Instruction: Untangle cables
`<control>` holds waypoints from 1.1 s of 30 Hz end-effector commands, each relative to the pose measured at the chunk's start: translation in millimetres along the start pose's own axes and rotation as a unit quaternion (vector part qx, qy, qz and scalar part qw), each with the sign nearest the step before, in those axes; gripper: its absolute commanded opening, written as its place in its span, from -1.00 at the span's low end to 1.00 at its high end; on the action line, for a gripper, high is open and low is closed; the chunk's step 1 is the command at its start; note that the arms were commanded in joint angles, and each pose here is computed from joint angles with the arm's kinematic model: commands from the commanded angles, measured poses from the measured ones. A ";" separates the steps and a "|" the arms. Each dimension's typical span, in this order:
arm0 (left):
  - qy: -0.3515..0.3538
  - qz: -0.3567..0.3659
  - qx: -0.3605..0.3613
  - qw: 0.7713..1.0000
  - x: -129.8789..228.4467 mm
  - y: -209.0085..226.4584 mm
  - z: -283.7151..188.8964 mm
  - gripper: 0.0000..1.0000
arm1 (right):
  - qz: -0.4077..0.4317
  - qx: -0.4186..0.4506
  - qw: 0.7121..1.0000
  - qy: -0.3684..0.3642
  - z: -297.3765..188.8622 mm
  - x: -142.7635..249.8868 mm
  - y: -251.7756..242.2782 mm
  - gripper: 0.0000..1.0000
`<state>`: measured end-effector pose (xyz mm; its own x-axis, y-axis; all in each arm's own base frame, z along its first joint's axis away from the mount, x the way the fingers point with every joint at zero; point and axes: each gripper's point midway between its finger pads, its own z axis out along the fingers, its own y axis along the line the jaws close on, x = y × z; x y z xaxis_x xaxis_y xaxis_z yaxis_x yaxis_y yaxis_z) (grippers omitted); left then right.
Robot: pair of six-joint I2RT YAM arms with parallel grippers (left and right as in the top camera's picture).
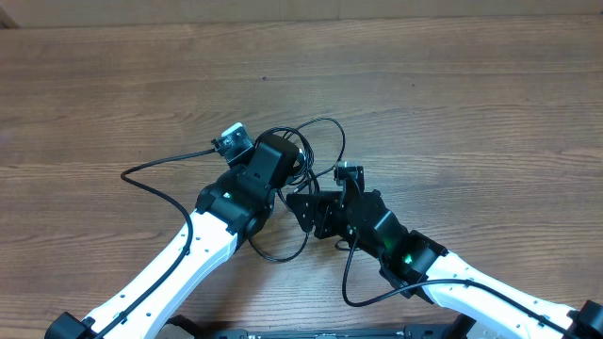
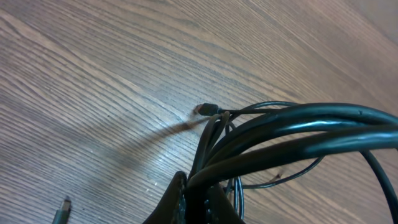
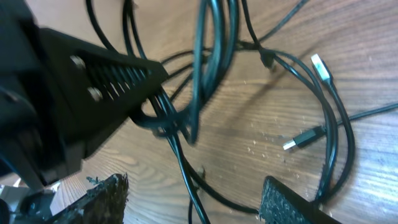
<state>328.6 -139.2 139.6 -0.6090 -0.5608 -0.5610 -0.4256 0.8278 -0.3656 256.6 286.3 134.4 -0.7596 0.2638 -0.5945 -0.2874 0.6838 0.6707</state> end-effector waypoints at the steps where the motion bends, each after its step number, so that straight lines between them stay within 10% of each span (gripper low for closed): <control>1: 0.021 0.026 0.020 0.999 5.3 -8.1 -0.5 -0.92 | -0.004 -0.016 0.999 -0.039 -2.5 -18.0 12.1 0.25; 8: 0.057 0.064 0.051 0.995 18.3 -18.1 -2.3 -0.92 | -0.004 -0.004 0.998 -0.063 -3.3 -27.1 8.5 -0.08; 16: 0.061 0.064 0.053 0.995 19.6 -19.0 -2.5 -0.92 | -0.004 -0.003 0.998 -0.063 -3.3 -26.8 8.2 -0.91; 33: 0.036 -0.151 0.042 0.987 6.3 -20.1 -1.3 -0.92 | -0.014 -0.046 0.996 0.072 -3.8 36.3 24.2 -0.92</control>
<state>327.6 -160.5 139.5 -0.5938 -0.6893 -0.4151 -0.4750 0.7167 -0.5107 236.2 300.2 130.8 -0.8053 0.1911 -0.5612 -0.3277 0.6453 0.6901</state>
